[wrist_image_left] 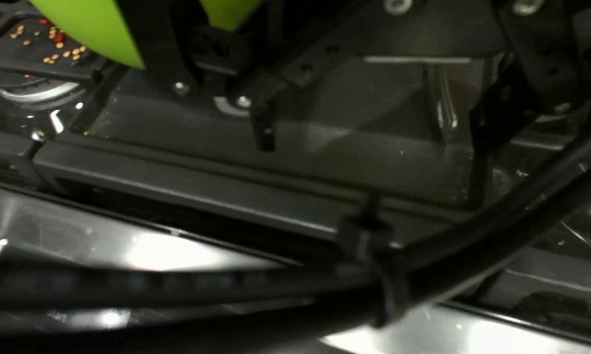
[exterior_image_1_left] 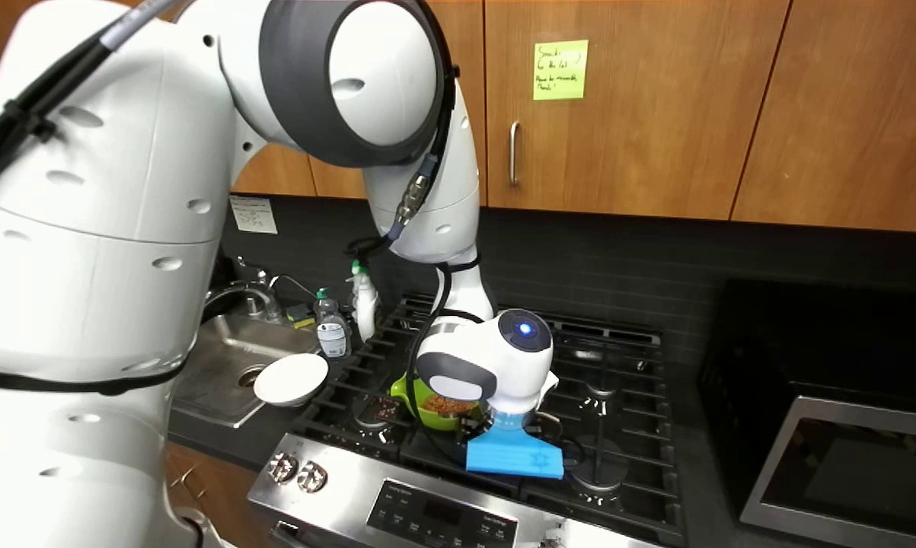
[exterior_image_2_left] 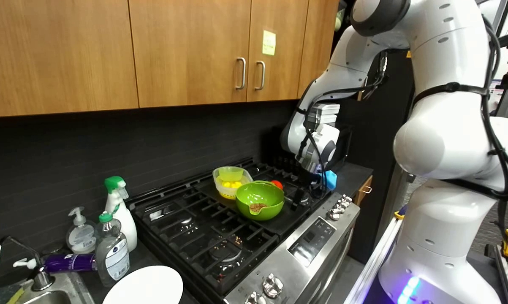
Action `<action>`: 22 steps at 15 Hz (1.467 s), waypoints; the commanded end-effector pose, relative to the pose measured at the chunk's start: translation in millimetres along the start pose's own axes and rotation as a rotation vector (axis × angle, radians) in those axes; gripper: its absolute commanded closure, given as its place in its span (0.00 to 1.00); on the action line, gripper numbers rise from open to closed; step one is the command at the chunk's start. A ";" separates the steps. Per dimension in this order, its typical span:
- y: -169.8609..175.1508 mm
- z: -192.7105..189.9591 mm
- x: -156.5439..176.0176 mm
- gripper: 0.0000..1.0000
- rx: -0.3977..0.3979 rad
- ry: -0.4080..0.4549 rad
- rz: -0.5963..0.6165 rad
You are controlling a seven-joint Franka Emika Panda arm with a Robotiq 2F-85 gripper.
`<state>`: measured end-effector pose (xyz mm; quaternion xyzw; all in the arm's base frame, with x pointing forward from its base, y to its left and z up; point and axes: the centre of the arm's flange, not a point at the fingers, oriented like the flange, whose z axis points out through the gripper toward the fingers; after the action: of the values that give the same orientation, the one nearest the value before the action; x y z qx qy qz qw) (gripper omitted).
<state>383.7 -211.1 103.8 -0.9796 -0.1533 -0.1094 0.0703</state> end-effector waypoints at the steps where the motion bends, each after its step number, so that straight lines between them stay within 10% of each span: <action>1: -1.3 10.1 -3.5 0.00 0.010 0.013 -0.011; 2: -0.7 12.2 -4.1 0.25 0.014 0.013 -0.014; 8: 7.1 12.3 -8.7 0.63 0.015 0.010 0.000; 10: 10.3 10.9 -8.5 0.29 0.007 0.007 0.013; 17: 9.1 12.6 -1.2 0.01 -0.001 0.012 0.009; 22: 7.2 13.5 15.4 0.00 0.000 0.029 -0.011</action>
<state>392.1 -212.3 93.7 -0.9775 -0.1575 -0.1157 0.0794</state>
